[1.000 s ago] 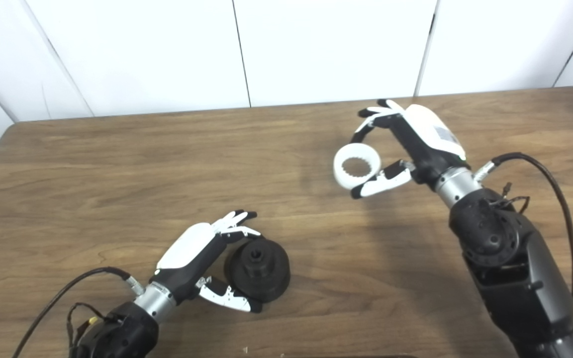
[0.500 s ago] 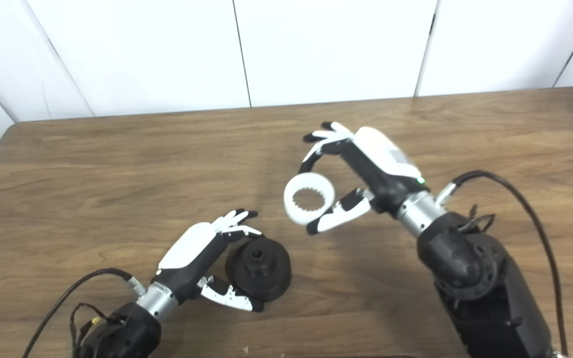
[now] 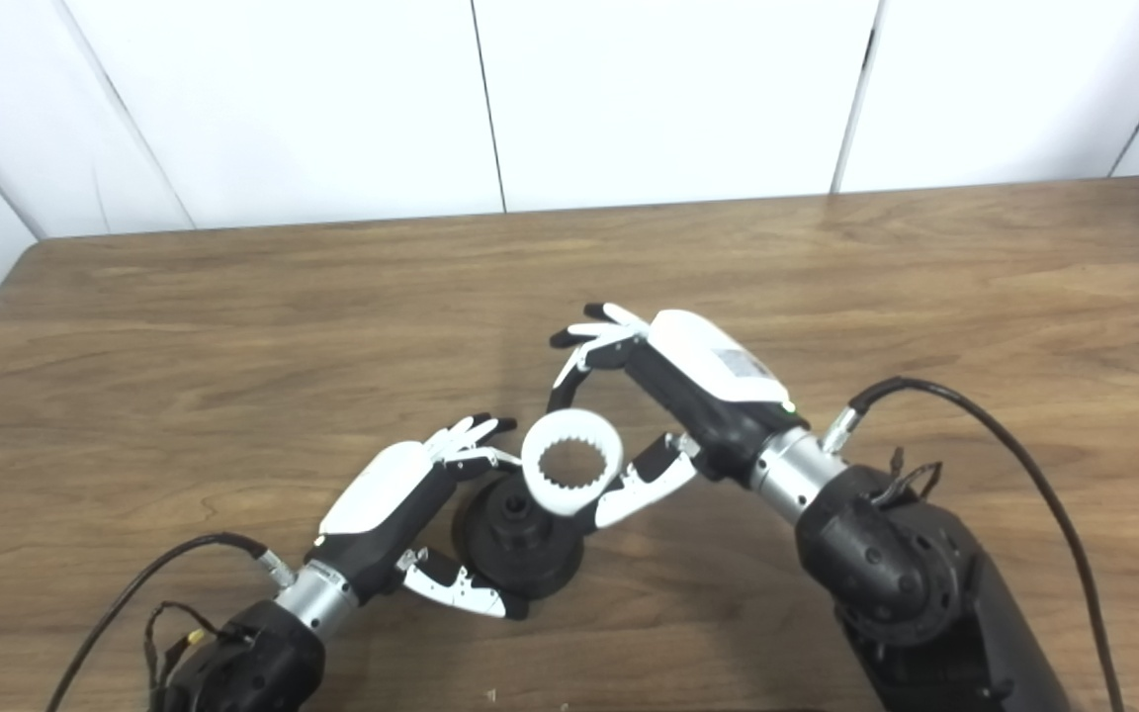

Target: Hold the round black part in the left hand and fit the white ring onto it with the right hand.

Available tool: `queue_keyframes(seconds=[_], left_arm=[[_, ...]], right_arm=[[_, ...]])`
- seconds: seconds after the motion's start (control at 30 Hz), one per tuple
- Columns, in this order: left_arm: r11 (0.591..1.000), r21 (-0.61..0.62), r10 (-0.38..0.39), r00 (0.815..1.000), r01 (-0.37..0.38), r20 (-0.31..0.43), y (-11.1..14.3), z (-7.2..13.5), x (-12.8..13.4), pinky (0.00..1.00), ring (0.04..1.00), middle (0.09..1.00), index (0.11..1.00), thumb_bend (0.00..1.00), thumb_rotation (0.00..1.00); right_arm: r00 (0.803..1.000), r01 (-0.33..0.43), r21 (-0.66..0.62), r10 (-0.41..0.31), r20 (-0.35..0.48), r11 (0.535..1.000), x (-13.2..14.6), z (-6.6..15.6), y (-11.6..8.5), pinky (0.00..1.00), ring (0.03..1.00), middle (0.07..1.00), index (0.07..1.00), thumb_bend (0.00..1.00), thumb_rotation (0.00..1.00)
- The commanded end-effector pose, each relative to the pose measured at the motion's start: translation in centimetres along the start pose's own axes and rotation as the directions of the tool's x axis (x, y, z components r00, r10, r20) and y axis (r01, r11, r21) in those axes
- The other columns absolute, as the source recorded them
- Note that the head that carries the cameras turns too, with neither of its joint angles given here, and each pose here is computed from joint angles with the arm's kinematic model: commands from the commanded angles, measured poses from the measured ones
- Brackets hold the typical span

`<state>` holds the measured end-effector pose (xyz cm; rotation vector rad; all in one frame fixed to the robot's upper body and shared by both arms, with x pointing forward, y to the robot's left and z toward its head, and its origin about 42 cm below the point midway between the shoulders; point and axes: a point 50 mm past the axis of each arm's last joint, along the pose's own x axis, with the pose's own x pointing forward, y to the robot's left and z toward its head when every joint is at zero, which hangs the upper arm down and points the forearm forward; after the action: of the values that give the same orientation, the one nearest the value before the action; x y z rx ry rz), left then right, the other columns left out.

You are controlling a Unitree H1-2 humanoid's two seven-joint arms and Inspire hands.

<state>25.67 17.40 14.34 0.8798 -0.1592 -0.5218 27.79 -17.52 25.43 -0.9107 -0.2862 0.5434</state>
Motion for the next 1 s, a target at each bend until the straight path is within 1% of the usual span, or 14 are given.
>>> queue_keyframes(seconds=[0.0, 0.23, 0.57, 0.7, 0.97], left_arm=[[1.000, 0.028, 0.008, 1.000, -0.008, 0.006, 0.2, 0.1, 0.6, 1.00, 1.000, 0.962, 0.686, 0.90, 0.19], [1.000, 0.021, 0.011, 1.000, -0.011, 0.004, 0.0, 0.2, 0.6, 1.00, 1.000, 0.963, 0.684, 0.90, 0.19], [1.000, 0.025, 0.012, 1.000, -0.012, 0.004, 0.0, 0.3, 0.6, 0.99, 1.000, 0.963, 0.687, 0.90, 0.19], [1.000, 0.021, 0.009, 1.000, -0.009, -0.001, 0.0, 0.4, 0.7, 1.00, 1.000, 0.966, 0.690, 0.90, 0.19], [1.000, 0.023, 0.017, 1.000, -0.017, 0.002, 0.2, 0.8, 0.6, 1.00, 1.000, 0.964, 0.690, 0.90, 0.20]], right_arm=[[0.998, 0.038, -0.021, -0.036, 0.060, 0.999, 0.3, 1.2, -0.8, 0.91, 0.966, 0.857, 0.489, 0.52, 0.16], [0.998, 0.016, 0.003, -0.016, 0.057, 1.000, 0.4, 1.2, 0.1, 0.93, 0.979, 0.859, 0.489, 0.52, 0.16], [0.999, -0.005, 0.006, 0.004, 0.050, 1.000, 0.8, 1.3, 1.0, 0.93, 0.986, 0.864, 0.490, 0.52, 0.16], [0.999, -0.008, 0.009, 0.007, 0.053, 1.000, 1.1, 1.4, 1.1, 0.94, 0.990, 0.865, 0.490, 0.52, 0.16], [0.998, -0.012, -0.006, 0.012, 0.061, 1.000, 1.5, 1.6, 1.2, 0.92, 0.982, 0.863, 0.491, 0.52, 0.16]])
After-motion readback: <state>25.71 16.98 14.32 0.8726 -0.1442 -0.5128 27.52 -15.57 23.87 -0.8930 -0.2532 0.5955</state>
